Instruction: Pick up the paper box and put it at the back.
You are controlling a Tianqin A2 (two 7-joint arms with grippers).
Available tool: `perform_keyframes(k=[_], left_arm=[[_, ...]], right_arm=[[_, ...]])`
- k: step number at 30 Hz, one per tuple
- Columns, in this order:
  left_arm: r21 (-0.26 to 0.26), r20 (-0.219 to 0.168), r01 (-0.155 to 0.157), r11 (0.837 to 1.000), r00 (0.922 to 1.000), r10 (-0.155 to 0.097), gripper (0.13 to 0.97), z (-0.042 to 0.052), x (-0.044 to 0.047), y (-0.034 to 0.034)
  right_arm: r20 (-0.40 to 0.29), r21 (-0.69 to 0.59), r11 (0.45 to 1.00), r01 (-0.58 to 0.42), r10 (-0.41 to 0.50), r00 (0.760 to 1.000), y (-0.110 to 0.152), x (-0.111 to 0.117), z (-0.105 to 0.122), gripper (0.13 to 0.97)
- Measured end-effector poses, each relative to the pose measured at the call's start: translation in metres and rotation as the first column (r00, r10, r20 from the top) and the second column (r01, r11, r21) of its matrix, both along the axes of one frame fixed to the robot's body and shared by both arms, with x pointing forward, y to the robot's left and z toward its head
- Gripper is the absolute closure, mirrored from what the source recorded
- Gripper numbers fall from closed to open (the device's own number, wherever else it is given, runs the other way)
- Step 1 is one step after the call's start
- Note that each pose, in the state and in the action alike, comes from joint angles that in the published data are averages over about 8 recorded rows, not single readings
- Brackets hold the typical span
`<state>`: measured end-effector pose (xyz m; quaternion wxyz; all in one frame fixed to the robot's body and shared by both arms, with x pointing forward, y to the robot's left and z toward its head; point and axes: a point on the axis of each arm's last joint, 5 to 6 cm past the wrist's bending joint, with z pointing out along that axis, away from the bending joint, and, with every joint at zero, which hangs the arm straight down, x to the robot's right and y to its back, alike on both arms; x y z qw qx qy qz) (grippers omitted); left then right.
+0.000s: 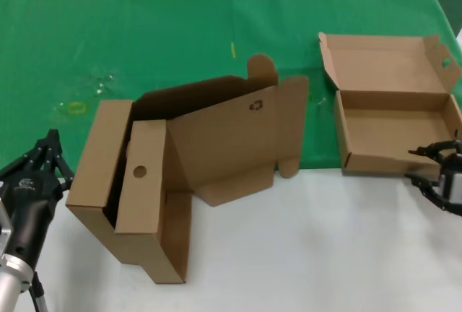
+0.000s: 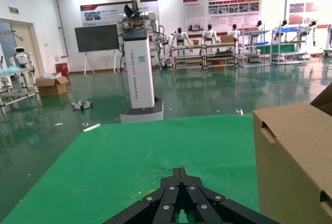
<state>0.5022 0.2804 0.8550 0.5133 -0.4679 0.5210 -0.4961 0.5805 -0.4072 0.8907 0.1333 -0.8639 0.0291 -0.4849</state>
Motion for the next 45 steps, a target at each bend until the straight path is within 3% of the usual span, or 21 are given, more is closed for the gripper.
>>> perform_keyframes(k=[4,12,21,28,37,45], left_arm=[[0.0,0.0,0.0,1.0,1.0,0.0,0.955,0.0,0.0,0.0],[0.0,0.0,0.0,1.0,1.0,0.0,0.955,0.0,0.0,0.0],[0.0,0.0,0.0,1.0,1.0,0.0,0.936,0.0,0.0,0.0],[0.0,0.0,0.0,1.0,1.0,0.0,0.925,0.0,0.0,0.0],[0.0,0.0,0.0,1.0,1.0,0.0,0.824,0.0,0.0,0.0],[0.0,0.0,0.0,1.0,1.0,0.0,0.652,0.0,0.0,0.0]], right_arm=[[0.024,0.005,1.0,-0.012,0.012,1.0,-0.006,-0.017,0.009,0.821],[0.11,0.11,0.991,-0.07,0.058,0.992,-0.007,-0.056,0.033,0.653],[0.134,0.201,0.979,-0.042,0.015,0.991,0.005,-0.055,0.024,0.43],[0.156,0.301,0.953,-0.015,-0.034,0.987,0.018,-0.055,0.016,0.302],[0.171,0.432,0.902,0.019,-0.103,0.98,0.035,-0.056,0.006,0.221],[0.173,0.542,0.839,0.049,-0.168,0.97,0.05,-0.057,-0.002,0.151]])
